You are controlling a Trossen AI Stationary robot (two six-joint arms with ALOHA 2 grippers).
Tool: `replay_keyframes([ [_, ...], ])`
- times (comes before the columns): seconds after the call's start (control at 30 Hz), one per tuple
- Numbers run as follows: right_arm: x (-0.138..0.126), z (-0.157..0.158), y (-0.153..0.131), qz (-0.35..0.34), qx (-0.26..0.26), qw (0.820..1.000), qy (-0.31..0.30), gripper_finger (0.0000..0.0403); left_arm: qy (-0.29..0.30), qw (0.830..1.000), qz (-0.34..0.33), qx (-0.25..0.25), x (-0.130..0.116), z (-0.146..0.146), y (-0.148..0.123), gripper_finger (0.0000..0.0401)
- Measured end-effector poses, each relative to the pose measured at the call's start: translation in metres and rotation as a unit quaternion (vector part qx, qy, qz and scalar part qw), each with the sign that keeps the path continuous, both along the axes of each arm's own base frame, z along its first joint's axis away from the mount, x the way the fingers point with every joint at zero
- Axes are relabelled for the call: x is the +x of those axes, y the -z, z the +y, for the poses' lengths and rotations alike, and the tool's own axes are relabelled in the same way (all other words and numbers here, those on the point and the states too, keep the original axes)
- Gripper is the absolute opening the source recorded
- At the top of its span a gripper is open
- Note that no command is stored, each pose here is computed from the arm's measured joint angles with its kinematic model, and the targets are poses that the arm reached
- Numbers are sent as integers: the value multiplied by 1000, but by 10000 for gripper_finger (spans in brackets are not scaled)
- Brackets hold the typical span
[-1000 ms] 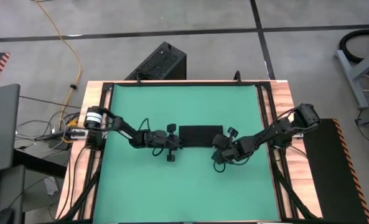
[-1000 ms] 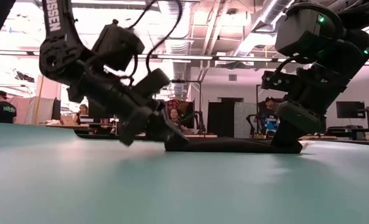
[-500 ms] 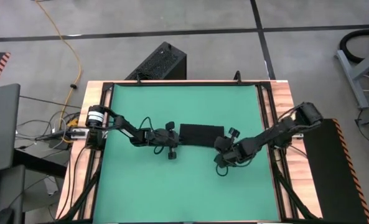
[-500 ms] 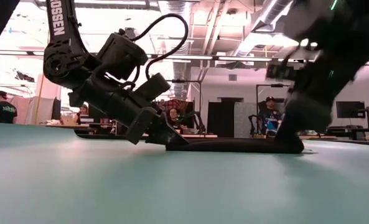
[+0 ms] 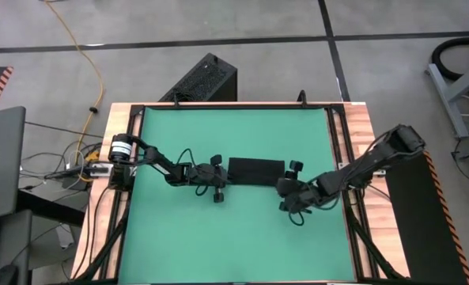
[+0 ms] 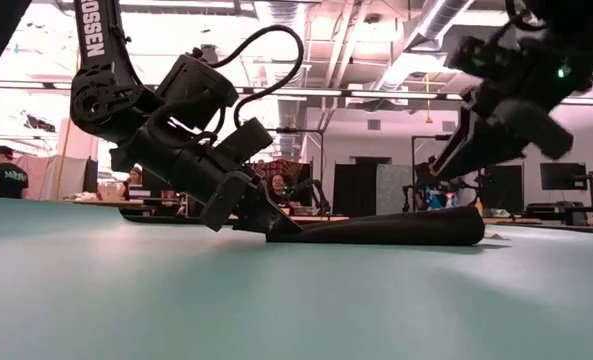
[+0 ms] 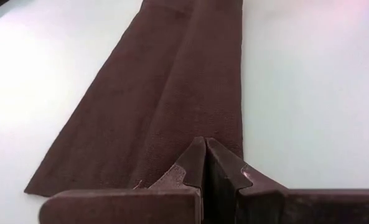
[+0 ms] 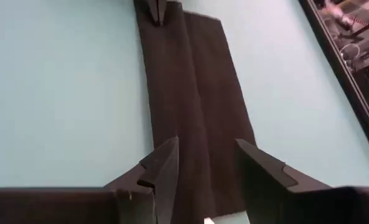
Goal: Roll towel
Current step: Roll the brown towel
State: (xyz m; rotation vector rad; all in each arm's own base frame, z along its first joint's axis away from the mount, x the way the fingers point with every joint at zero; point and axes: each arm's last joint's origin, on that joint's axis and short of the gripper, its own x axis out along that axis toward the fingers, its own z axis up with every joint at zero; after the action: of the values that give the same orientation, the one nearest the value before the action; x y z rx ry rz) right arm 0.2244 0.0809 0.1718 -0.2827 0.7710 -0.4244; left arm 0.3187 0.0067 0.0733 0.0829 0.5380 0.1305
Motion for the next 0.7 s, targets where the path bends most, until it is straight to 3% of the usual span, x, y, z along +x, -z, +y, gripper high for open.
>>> replay_keyframes([
  [0.27, -11, -16, 37, -66, 25, 997, 16, 150, -2, 1000, 1, -4, 0, 0, 0, 0],
  [0.7, -25, -33, 84, -52, 50, 995, 67, 125, 17, 999, -2, -26, -1, -6, -3, 0],
])
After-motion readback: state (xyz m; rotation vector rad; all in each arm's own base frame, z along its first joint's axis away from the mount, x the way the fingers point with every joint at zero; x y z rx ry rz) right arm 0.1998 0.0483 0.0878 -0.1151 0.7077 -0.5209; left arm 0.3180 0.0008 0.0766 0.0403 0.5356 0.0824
